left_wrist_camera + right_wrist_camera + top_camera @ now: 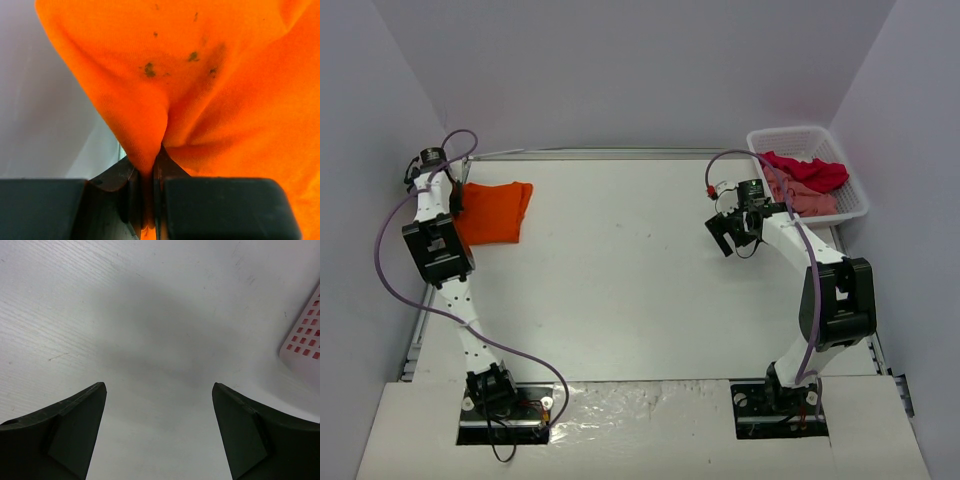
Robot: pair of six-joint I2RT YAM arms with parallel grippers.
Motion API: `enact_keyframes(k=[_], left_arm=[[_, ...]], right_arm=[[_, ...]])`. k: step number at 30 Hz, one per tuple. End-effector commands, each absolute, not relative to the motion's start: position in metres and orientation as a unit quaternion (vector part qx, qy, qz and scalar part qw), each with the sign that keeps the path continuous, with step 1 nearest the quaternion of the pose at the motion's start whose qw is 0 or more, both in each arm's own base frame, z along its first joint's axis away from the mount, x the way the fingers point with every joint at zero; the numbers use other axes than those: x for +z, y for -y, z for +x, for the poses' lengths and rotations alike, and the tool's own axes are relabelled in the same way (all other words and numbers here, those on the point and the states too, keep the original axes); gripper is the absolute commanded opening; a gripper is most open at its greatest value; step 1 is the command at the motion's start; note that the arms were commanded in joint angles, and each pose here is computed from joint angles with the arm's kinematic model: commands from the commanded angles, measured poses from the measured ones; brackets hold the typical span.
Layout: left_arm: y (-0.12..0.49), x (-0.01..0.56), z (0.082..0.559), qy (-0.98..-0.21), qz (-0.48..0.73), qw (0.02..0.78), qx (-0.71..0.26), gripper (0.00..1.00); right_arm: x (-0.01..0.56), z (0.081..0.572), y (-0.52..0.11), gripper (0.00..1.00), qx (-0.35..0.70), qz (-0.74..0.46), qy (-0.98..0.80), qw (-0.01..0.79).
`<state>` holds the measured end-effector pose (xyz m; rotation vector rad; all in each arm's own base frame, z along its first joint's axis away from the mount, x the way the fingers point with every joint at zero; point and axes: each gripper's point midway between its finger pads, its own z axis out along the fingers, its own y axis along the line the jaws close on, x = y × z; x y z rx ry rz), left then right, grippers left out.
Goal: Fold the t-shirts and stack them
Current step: Put the neatly folded tshirt into the corner of the board with the left arm
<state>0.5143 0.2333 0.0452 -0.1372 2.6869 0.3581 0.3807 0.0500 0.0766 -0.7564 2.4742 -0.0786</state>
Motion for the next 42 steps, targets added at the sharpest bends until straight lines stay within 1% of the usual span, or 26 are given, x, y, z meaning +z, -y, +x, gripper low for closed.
enact_keyframes(k=[1,14,15,16,17,18,19,22,24,27,33,42], left_arm=[[-0.251,0.059,0.513,-0.96,-0.069,0.224,0.15,0.02],[-0.255,0.052,0.507,-0.958,-0.088,0.221,0.157,0.03],[-0.255,0.051,0.507,-0.958,-0.088,0.221,0.158,0.04],[-0.255,0.052,0.506,-0.959,-0.086,0.221,0.158,0.14],[-0.255,0.052,0.506,-0.958,-0.086,0.222,0.161,0.2],[-0.255,0.05,0.504,-0.959,-0.085,0.219,0.16,0.24],[-0.255,0.052,0.504,-0.958,-0.085,0.22,0.162,0.3],[-0.258,0.057,0.503,-0.956,-0.089,0.221,0.17,0.4],[-0.259,0.061,0.504,-0.955,-0.089,0.223,0.172,0.43],[-0.259,0.068,0.504,-0.954,-0.09,0.227,0.175,0.45],[-0.26,0.089,0.502,-0.949,-0.091,0.24,0.182,0.45],[-0.264,0.134,0.504,-0.939,-0.087,0.267,0.2,0.46]], right_arm=[[0.07,0.378,-0.048,0.83,-0.027,-0.276,-0.924,0.264],[0.062,0.376,-0.049,0.84,-0.024,-0.28,-0.925,0.254],[0.062,0.376,-0.049,0.84,-0.024,-0.28,-0.925,0.254],[0.062,0.377,-0.049,0.84,-0.025,-0.28,-0.925,0.255],[0.062,0.376,-0.049,0.84,-0.024,-0.28,-0.926,0.253],[0.06,0.376,-0.048,0.85,-0.026,-0.28,-0.926,0.252],[0.06,0.376,-0.048,0.85,-0.026,-0.279,-0.926,0.252],[0.059,0.376,-0.048,0.86,-0.027,-0.278,-0.927,0.251],[0.058,0.376,-0.048,0.87,-0.026,-0.278,-0.927,0.251],[0.057,0.374,-0.047,0.87,-0.027,-0.279,-0.927,0.25],[0.055,0.373,-0.047,0.88,-0.026,-0.279,-0.927,0.248],[0.051,0.373,-0.047,0.88,-0.026,-0.281,-0.928,0.243]])
